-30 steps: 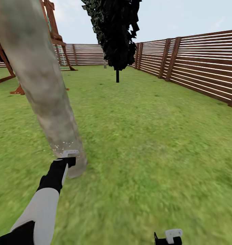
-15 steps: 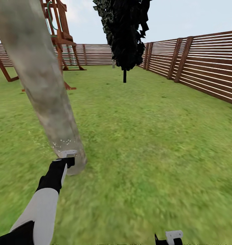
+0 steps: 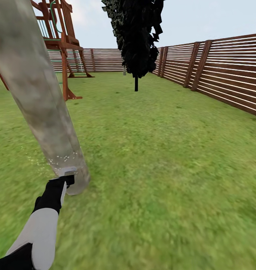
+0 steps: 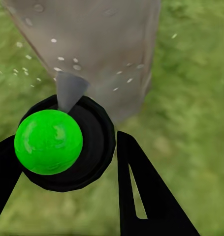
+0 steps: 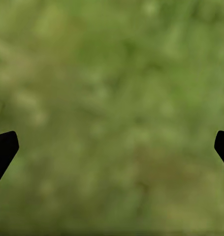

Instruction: In the garden, pick up the pesticide atomizer on the floor and spray pesticide onto both trees until each tree trunk is fully covered.

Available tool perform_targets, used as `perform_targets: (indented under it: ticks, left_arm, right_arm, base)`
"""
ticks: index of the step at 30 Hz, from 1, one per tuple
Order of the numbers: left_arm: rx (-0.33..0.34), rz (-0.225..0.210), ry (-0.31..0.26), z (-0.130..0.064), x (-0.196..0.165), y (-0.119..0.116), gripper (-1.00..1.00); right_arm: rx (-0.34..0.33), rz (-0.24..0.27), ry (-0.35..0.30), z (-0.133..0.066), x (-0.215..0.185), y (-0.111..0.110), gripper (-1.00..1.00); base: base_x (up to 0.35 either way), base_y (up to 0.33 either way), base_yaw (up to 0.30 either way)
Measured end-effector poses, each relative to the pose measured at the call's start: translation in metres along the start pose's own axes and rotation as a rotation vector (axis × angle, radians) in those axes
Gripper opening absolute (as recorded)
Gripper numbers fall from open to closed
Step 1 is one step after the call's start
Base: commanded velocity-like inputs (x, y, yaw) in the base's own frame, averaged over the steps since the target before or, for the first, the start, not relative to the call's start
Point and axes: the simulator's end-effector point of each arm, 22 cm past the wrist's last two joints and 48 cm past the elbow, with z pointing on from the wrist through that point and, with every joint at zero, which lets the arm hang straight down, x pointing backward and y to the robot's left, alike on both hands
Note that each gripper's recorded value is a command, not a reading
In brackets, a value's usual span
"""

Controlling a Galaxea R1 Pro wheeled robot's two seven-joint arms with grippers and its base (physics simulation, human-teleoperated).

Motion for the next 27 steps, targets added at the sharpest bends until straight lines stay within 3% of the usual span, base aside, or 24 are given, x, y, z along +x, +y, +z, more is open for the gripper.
perform_targets:
  ticks: [10,12,14,17,27]
  left_arm:
    - [-0.004,0.002,0.003,0.001,0.002,0.002,-1.00]
    - [-0.009,0.005,0.007,0.001,0.005,0.005,-1.00]
    - [-0.036,0.016,0.026,0.003,0.020,0.025,-1.00]
    - [-0.050,0.021,0.033,0.004,0.026,0.036,-1.00]
    - [-0.045,0.028,0.037,0.004,0.030,0.032,-1.00]
  right_arm:
    - [0.001,0.006,-0.004,0.000,-0.001,0.001,1.00]
    - [0.020,-0.002,-0.042,0.004,-0.018,-0.010,1.00]
    - [0.050,-0.010,-0.127,0.010,-0.057,-0.026,1.00]
    - [0.066,-0.011,-0.186,0.012,-0.085,-0.033,1.00]
    - [0.065,-0.019,-0.200,0.012,-0.091,-0.033,1.00]
  base:
    - [0.000,0.000,0.000]
    - [0.000,0.000,0.000]
    - [0.000,0.000,0.000]
    - [0.000,0.000,0.000]
    - [0.050,-0.168,0.000]
